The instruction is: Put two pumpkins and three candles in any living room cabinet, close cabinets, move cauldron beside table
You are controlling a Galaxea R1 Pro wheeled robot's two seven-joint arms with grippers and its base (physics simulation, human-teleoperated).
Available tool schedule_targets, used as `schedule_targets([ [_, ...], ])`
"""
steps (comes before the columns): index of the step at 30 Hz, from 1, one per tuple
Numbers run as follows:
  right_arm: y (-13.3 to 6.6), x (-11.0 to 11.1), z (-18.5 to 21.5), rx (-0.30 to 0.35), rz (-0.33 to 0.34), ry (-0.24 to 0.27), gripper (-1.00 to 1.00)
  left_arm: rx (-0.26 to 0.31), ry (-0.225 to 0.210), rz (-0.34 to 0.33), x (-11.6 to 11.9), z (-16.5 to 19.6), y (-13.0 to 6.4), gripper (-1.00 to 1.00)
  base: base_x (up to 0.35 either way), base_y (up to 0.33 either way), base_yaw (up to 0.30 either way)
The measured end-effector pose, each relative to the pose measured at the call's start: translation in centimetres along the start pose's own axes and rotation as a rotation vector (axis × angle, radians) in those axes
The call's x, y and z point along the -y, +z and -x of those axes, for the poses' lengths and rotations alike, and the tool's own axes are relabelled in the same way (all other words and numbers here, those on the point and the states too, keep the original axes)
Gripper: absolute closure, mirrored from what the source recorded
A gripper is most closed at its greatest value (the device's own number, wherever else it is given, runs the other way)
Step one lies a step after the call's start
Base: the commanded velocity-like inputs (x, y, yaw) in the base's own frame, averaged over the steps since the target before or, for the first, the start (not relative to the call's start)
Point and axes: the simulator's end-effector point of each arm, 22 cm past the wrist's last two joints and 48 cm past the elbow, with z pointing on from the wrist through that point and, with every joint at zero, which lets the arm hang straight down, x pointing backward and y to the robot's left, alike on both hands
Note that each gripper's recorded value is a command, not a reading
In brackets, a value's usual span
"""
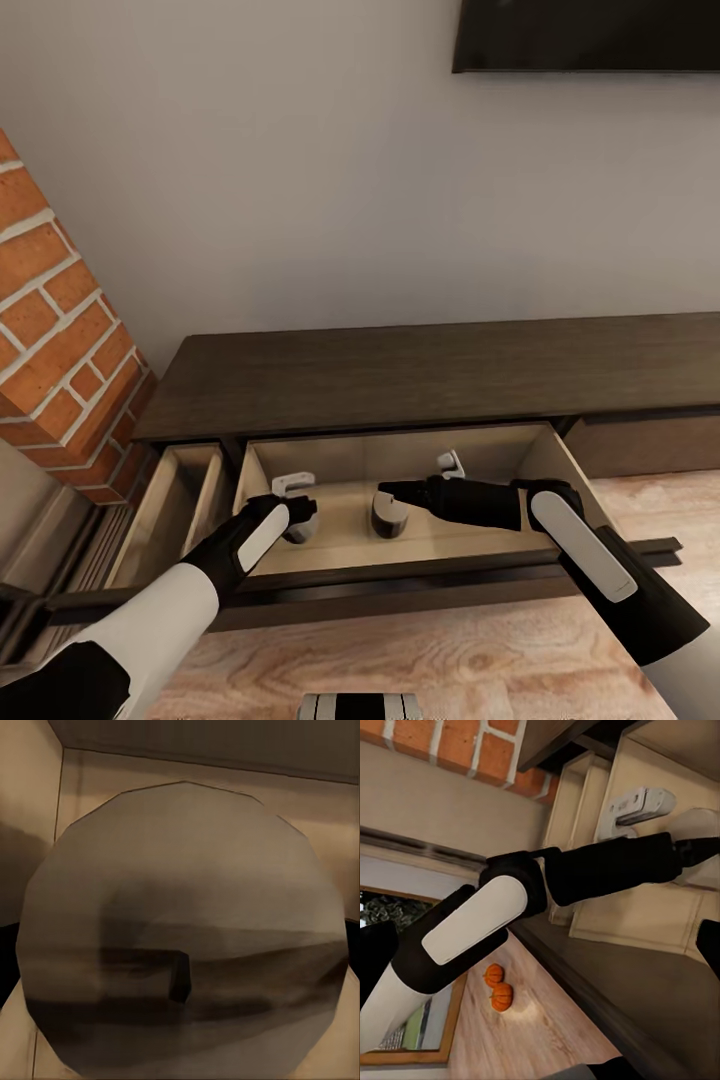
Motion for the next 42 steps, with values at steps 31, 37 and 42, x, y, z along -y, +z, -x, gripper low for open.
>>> schedule_targets([
  [31,0.3,1.0,-0.3,-0.005,-0.006,0.016,-1.0,-0.081,0.075,-0.03,3.0,-2.9,0.2,-1.0,0.0,0.0,0.0],
  [37,0.3,1.2,-0.4,-0.009,-0.016,0.008,-1.0,-0.123,0.078,-0.057,3.8,-2.2,-0.9,-1.0,0.0,0.0,0.0],
  [42,0.3,1.2,-0.4,-0.01,-0.02,0.005,-1.0,-0.138,0.051,-0.031,3.0,-1.3,-1.5,-1.0,0.0,0.0,0.0],
])
